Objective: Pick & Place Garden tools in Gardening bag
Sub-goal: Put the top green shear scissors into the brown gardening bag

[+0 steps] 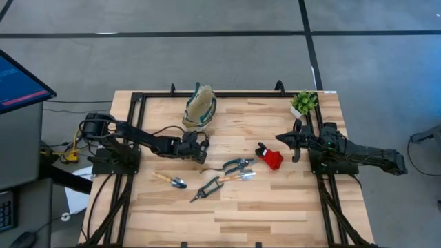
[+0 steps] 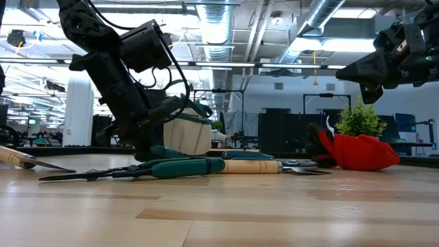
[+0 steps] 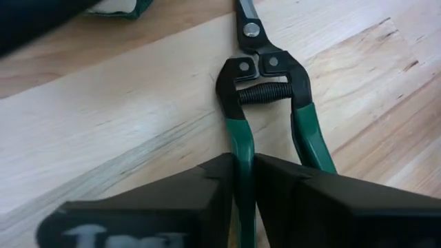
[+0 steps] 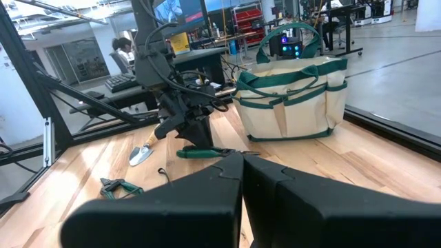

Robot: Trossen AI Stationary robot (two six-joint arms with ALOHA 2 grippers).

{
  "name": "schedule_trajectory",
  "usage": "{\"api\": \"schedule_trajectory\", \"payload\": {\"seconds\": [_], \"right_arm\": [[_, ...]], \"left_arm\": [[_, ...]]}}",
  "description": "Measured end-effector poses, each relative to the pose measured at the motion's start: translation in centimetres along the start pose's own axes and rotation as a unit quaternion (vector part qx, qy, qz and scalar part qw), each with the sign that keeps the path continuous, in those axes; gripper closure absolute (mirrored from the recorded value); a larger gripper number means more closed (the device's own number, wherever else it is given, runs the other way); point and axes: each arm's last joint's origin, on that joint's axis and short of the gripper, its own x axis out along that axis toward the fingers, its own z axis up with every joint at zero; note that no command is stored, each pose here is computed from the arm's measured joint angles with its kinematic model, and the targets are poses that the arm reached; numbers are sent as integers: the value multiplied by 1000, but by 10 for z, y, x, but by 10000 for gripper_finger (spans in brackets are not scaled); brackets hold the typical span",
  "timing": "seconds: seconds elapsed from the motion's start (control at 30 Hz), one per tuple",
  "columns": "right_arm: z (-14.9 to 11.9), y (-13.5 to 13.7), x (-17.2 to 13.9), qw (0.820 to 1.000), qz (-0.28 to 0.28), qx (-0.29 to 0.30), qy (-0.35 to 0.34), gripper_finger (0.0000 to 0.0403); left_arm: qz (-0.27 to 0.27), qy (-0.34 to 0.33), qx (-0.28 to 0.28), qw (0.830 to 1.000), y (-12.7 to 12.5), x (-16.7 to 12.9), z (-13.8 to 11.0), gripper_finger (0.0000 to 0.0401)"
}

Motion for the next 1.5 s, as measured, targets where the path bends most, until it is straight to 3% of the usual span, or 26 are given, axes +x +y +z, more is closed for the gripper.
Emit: {"api": "schedule_trajectory", "payload": {"seconds": [0.67, 1.07, 1.27, 1.5], "right_arm": [[0, 0, 0, 1000, 0, 13, 0, 403], [0, 0, 0, 1000, 0, 13, 0, 403], [0, 0, 0, 1000, 0, 13, 0, 403], [0, 0, 0, 1000, -1, 13, 0, 403]], "left_arm": [[-10, -2, 30, 999, -2, -10, -2, 379], [-127, -29, 52, 990, -21, -67, -3, 385], [-162, -88, 55, 981, -24, -95, 9, 386], [-123, -234, 103, 959, -37, -127, 61, 386]]}}
